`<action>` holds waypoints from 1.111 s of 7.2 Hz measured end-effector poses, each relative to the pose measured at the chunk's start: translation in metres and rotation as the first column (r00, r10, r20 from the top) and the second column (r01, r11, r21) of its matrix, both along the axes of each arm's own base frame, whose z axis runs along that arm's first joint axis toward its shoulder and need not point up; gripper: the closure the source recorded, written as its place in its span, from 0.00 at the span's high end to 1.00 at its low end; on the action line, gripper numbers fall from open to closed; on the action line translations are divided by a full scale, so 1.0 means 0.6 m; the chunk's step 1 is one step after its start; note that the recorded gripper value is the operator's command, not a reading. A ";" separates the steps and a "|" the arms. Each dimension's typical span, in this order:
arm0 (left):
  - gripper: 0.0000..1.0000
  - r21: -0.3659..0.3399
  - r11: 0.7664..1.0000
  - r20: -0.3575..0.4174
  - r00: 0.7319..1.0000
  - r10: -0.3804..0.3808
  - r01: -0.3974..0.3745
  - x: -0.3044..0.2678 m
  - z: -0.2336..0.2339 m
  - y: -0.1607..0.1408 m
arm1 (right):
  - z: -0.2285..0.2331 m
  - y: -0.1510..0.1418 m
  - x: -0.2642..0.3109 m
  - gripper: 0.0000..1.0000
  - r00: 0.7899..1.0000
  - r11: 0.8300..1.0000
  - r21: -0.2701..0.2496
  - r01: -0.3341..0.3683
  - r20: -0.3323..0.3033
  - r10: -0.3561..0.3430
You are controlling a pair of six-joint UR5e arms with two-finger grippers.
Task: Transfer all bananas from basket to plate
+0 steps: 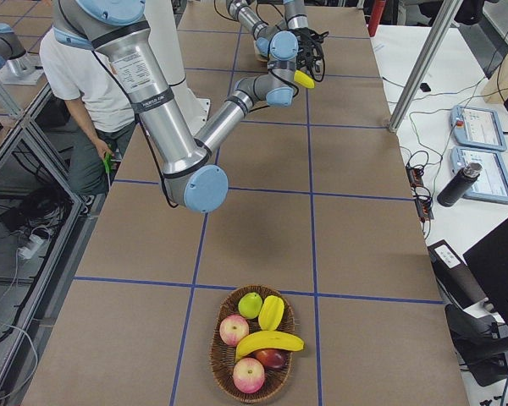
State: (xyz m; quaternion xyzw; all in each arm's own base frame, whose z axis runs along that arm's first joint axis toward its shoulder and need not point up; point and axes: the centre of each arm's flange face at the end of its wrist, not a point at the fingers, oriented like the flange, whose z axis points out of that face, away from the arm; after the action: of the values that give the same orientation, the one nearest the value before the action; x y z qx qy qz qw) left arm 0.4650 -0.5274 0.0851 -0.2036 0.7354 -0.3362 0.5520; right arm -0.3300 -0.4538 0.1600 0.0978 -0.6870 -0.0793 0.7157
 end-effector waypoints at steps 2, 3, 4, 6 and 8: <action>0.74 -0.003 1.000 -0.009 1.000 0.002 -0.002 -0.001 -0.001 0.003 | -0.001 -0.002 0.003 0.00 0.999 1.000 -0.003 -0.027 0.019 0.027; 0.61 -0.009 1.000 -0.014 1.000 0.004 -0.004 -0.001 -0.003 0.004 | -0.002 -0.003 0.004 0.00 0.999 0.999 -0.004 -0.042 0.024 0.043; 0.46 -0.012 1.000 -0.017 1.000 0.005 -0.005 -0.002 -0.004 0.005 | -0.002 -0.005 0.004 0.00 0.998 0.999 -0.005 -0.054 0.026 0.055; 0.10 -0.013 1.000 -0.019 1.000 0.007 -0.007 -0.003 -0.004 0.006 | -0.003 -0.007 0.005 0.00 0.997 0.998 -0.005 -0.068 0.029 0.069; 0.00 -0.012 1.000 -0.020 1.000 0.008 -0.008 -0.004 -0.005 0.006 | -0.004 -0.006 0.005 0.99 0.997 0.997 0.000 -0.072 0.033 0.072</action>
State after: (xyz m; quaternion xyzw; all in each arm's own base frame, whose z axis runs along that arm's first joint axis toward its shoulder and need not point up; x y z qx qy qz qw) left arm 0.4629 -0.5236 0.0820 -0.2133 0.7380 -0.3365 0.5446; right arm -0.3270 -0.4575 0.1577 0.1241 -0.6948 -0.0521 0.7065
